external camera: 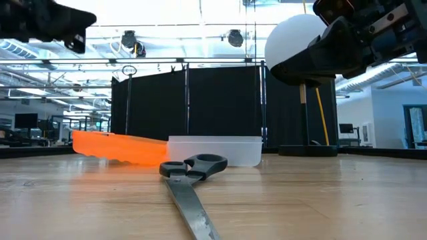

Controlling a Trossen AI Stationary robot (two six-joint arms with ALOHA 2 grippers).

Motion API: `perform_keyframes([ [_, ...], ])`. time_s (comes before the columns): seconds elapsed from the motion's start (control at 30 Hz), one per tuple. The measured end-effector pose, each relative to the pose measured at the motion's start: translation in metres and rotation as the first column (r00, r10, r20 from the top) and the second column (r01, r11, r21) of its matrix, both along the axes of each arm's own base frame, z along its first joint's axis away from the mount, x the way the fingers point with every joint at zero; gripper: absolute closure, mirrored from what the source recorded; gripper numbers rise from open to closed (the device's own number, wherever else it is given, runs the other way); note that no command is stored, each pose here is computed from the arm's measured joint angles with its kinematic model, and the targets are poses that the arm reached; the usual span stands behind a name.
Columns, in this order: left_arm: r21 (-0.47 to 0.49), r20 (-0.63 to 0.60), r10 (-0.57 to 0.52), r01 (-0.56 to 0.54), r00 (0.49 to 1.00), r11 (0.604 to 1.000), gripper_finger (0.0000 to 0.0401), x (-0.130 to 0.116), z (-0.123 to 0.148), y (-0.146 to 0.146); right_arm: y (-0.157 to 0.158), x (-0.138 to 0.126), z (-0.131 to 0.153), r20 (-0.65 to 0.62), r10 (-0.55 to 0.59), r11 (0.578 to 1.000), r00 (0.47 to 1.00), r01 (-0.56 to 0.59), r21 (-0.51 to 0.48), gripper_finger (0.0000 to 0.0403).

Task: Pick & place school supplies into a supply box
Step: Put the black scissors into the supply box

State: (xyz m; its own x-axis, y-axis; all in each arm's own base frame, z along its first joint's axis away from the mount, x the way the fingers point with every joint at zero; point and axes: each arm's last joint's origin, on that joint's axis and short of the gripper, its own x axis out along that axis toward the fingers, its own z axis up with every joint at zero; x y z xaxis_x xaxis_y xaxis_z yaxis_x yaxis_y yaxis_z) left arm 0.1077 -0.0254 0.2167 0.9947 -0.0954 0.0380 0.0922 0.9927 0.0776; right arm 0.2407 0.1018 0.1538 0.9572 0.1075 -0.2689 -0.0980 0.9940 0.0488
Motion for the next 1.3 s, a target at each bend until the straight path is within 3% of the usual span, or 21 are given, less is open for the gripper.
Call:
perform_keyframes([
  [0.27, -0.014, -0.056, -0.035, 0.034, 0.998, 0.999, 0.0396, 0.001, -0.017, -0.003, 0.000, 0.001, 0.002, 0.024, 0.005, 1.000, 1.000, -0.004, -0.014, 0.0403],
  [0.37, -0.068, -0.075, -0.043, 0.038, 0.996, 0.997, 0.0395, 0.002, -0.025, -0.003, 0.000, 0.001, 0.002, 0.019, 0.007, 1.000, 1.000, -0.007, -0.019, 0.0403],
  [0.6, -0.155, -0.136, 0.065, -0.086, 0.989, 0.984, 0.0394, 0.003, -0.047, 0.000, 0.000, 0.001, 0.002, 0.030, 0.025, 0.996, 0.999, -0.022, -0.084, 0.0403],
  [0.73, -0.235, -0.213, 0.119, -0.169, 0.970, 0.957, 0.0394, 0.002, -0.063, 0.002, 0.001, 0.013, 0.011, -0.008, -0.005, 0.999, 1.000, 0.004, -0.049, 0.0403],
  [0.83, -0.291, -0.243, 0.139, -0.209, 0.960, 0.934, 0.0394, 0.002, -0.066, 0.002, 0.003, 0.029, 0.023, -0.138, -0.017, 0.997, 0.990, 0.006, -0.079, 0.0403],
  [1.0, -0.288, -0.180, 0.145, -0.193, 0.973, 0.938, 0.0394, 0.003, -0.059, 0.002, 0.012, 0.049, 0.063, -0.314, -0.005, 0.989, 0.949, -0.041, -0.141, 0.0403],
  [1.3, -0.274, -0.147, 0.124, -0.161, 0.981, 0.948, 0.0393, 0.004, -0.056, 0.001, 0.050, 0.057, 0.126, -0.316, 0.012, 0.990, 0.949, -0.055, -0.128, 0.0403],
])
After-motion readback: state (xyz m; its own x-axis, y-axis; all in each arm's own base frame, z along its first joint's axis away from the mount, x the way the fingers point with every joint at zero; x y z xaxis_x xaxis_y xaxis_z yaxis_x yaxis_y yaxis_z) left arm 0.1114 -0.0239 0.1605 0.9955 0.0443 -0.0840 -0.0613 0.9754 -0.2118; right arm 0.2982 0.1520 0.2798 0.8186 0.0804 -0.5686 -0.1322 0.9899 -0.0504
